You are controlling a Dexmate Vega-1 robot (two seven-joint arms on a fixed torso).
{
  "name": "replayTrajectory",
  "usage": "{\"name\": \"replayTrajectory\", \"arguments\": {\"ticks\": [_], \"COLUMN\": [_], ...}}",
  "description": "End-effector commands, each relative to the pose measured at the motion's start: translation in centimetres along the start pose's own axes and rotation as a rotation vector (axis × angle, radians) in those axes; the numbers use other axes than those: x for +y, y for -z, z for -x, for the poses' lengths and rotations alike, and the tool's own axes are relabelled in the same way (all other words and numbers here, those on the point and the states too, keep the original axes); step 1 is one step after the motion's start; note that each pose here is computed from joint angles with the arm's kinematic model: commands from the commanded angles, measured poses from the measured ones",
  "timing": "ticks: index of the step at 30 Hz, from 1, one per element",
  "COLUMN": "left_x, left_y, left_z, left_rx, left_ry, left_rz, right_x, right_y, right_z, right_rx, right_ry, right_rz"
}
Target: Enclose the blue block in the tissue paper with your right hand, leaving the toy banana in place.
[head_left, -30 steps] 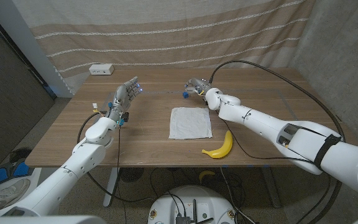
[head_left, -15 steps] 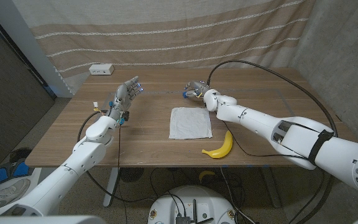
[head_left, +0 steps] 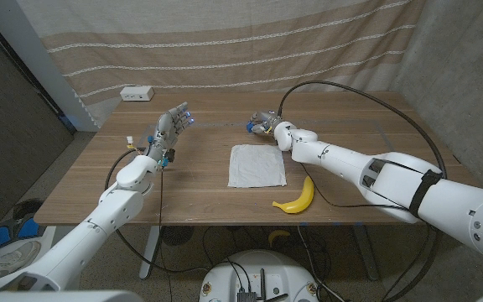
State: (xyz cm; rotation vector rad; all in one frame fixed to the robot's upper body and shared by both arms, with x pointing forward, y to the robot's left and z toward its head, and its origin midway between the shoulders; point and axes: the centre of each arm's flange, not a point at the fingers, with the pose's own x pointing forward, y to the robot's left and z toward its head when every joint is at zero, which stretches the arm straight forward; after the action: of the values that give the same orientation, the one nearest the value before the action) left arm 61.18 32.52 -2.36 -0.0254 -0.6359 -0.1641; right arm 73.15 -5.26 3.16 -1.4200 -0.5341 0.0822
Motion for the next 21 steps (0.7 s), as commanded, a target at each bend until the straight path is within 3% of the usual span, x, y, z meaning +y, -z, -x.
{"name": "replayTrajectory", "arguments": {"ticks": [1,11,21], "left_x": [0.0,-0.1,-0.5], "left_y": [0.0,-0.1,-0.1], "left_z": [-0.3,-0.5,-0.9], "left_rx": [0.007,0.009,0.009], "left_ry": [0.002,0.005,0.02], "left_rz": [0.005,0.007,0.007], "right_x": [0.8,0.3,-0.6], "right_y": [0.9,1.3,1.1], "right_z": [-0.8,-0.4,2.2], "right_rx": [-0.001,-0.03,-0.061], "right_ry": [-0.015,0.026,0.075], "right_rz": [-0.014,-0.048,-0.064]}}
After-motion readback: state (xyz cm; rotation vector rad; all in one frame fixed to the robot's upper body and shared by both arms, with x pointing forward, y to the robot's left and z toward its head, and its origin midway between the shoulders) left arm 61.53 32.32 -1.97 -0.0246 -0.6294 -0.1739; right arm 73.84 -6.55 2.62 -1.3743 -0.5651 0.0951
